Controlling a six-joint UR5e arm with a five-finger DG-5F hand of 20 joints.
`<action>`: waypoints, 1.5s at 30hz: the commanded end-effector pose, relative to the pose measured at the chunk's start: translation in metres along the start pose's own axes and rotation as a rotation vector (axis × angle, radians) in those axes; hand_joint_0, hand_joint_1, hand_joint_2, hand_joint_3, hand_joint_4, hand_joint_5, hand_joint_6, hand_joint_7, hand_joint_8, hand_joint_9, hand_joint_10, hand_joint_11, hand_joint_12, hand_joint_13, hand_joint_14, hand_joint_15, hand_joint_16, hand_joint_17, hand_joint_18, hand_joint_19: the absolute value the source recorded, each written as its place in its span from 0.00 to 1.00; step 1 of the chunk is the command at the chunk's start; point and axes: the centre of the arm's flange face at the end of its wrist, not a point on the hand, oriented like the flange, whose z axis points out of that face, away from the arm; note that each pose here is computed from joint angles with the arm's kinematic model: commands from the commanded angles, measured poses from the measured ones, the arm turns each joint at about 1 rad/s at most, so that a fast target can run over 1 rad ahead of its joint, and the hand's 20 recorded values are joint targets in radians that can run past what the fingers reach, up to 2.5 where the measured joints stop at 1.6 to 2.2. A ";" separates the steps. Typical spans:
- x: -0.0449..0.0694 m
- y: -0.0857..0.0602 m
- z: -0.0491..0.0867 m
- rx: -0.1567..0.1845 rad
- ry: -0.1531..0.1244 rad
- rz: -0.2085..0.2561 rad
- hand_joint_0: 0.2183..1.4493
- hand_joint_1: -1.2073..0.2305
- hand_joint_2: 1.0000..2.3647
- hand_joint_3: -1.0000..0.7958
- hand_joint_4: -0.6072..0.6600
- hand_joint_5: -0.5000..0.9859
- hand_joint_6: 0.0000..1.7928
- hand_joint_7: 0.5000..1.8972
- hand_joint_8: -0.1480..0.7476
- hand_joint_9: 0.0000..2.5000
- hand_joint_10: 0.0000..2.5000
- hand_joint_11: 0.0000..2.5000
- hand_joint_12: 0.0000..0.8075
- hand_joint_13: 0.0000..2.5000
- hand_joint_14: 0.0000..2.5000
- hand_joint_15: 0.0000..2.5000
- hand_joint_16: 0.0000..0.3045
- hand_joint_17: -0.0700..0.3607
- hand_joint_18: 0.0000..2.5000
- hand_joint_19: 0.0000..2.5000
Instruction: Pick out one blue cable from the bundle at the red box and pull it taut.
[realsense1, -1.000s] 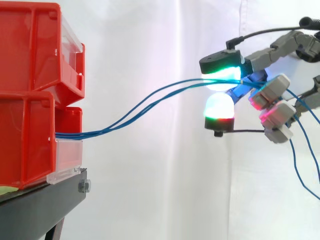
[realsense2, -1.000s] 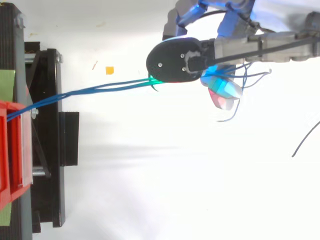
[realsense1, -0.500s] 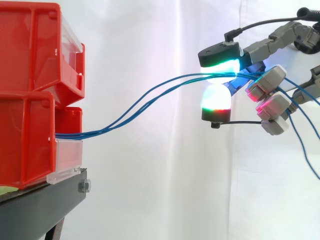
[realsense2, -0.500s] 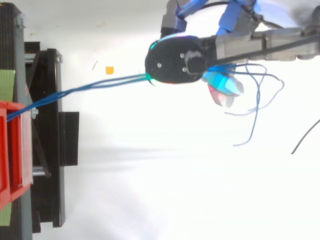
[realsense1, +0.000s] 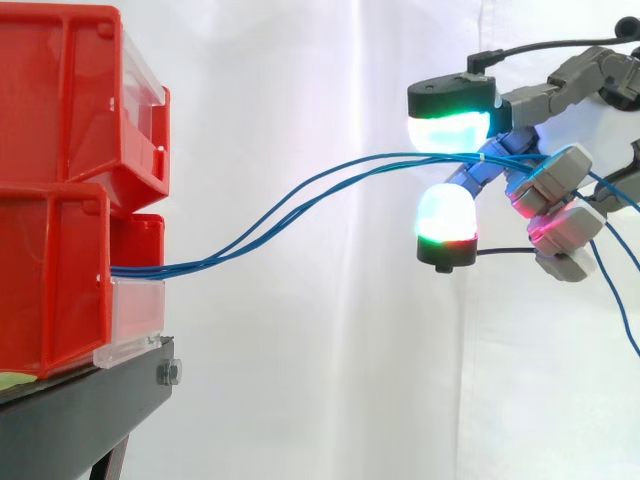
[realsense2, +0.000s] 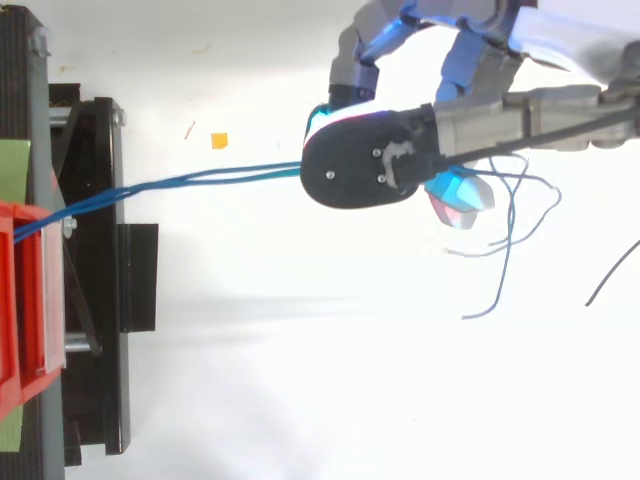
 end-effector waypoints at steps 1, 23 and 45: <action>0.003 0.000 0.000 -0.001 0.009 -0.001 0.29 0.51 0.00 0.29 0.65 0.22 0.47 0.25 0.52 0.58 0.01 0.61 0.52 0.52 0.01 0.38 0.21 0.50 0.39 0.38; 0.014 0.002 -0.002 -0.005 0.063 0.113 0.33 0.41 0.02 0.48 0.61 0.22 0.50 0.26 0.51 0.58 0.01 0.62 0.52 0.52 0.01 0.38 0.21 0.50 0.39 0.37; 0.042 -0.030 0.003 0.057 0.179 0.282 0.35 0.37 0.02 0.48 0.59 0.21 0.51 0.22 0.50 0.55 0.01 0.62 0.51 0.51 0.01 0.39 0.21 0.50 0.38 0.38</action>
